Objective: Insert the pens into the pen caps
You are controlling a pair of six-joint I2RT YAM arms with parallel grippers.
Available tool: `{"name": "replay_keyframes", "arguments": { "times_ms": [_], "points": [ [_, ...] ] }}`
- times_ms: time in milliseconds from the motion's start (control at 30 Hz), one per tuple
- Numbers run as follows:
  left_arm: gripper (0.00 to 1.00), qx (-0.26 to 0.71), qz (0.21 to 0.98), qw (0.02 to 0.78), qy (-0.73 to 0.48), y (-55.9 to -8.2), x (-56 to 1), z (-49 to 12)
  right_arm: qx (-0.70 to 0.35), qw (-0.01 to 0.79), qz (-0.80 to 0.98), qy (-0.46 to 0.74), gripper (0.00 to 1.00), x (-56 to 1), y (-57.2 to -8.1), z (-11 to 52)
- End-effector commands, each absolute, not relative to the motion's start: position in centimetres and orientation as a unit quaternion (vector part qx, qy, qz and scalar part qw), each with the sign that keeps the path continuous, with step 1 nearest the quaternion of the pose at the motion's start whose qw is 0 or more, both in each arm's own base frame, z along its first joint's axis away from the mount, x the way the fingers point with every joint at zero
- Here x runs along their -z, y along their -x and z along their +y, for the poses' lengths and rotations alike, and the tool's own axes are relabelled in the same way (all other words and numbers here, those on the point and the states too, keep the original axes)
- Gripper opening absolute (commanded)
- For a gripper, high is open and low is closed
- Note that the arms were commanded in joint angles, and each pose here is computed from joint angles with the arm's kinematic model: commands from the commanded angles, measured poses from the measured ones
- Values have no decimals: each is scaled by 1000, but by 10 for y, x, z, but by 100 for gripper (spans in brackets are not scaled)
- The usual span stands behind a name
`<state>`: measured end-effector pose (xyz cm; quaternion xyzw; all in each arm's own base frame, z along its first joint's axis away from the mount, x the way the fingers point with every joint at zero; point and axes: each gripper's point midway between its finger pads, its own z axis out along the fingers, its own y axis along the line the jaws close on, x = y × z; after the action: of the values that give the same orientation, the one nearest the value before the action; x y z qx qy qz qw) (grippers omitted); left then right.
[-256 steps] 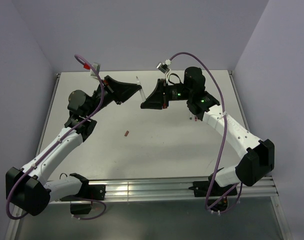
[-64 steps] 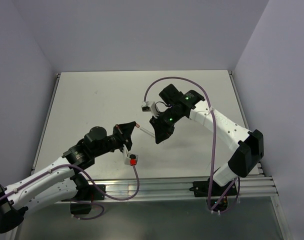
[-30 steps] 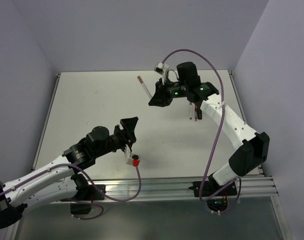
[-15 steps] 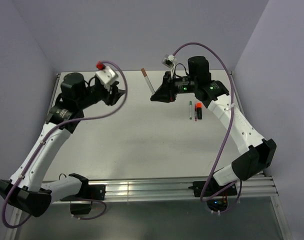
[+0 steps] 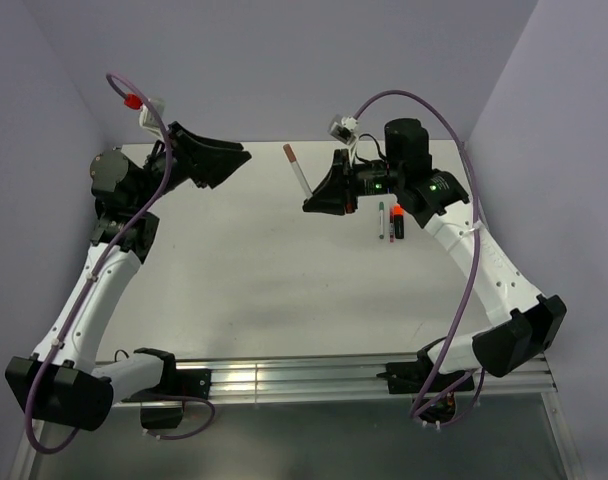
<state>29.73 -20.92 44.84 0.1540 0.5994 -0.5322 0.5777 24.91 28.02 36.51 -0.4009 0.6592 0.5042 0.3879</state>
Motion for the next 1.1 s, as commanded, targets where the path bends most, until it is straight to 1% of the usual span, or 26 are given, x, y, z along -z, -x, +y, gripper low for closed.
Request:
{"name": "replay_keyframes", "arguments": {
  "times_ms": [0, 100, 200, 333, 533, 567, 667, 1067],
  "points": [
    [61, 605, 545, 559, -155, -279, -488, -215, -526, 385, 623, 433, 0, -373, -229, 282],
    [63, 624, 550, 532, -158, -280, -494, -221, -530, 374, 625, 434, 0, -366, -224, 286],
    [65, 612, 562, 537, -144, -285, -489, -224, -536, 362, 622, 441, 0, -361, -218, 293],
    [63, 614, 565, 529, -156, -280, -480, -232, -541, 353, 621, 445, 0, -360, -214, 299],
    [56, 619, 563, 521, -167, -273, -474, -241, -542, 347, 627, 439, 0, -357, -216, 302],
    [53, 621, 563, 519, -169, -273, -473, -242, -542, 346, 628, 438, 0, -356, -217, 302],
    [48, 628, 558, 512, -177, -267, -472, -248, -545, 343, 628, 437, 0, -357, -216, 303],
    [45, 636, 558, 496, -197, -260, -467, -262, -547, 341, 630, 434, 0, -357, -216, 304]
  ]
}}
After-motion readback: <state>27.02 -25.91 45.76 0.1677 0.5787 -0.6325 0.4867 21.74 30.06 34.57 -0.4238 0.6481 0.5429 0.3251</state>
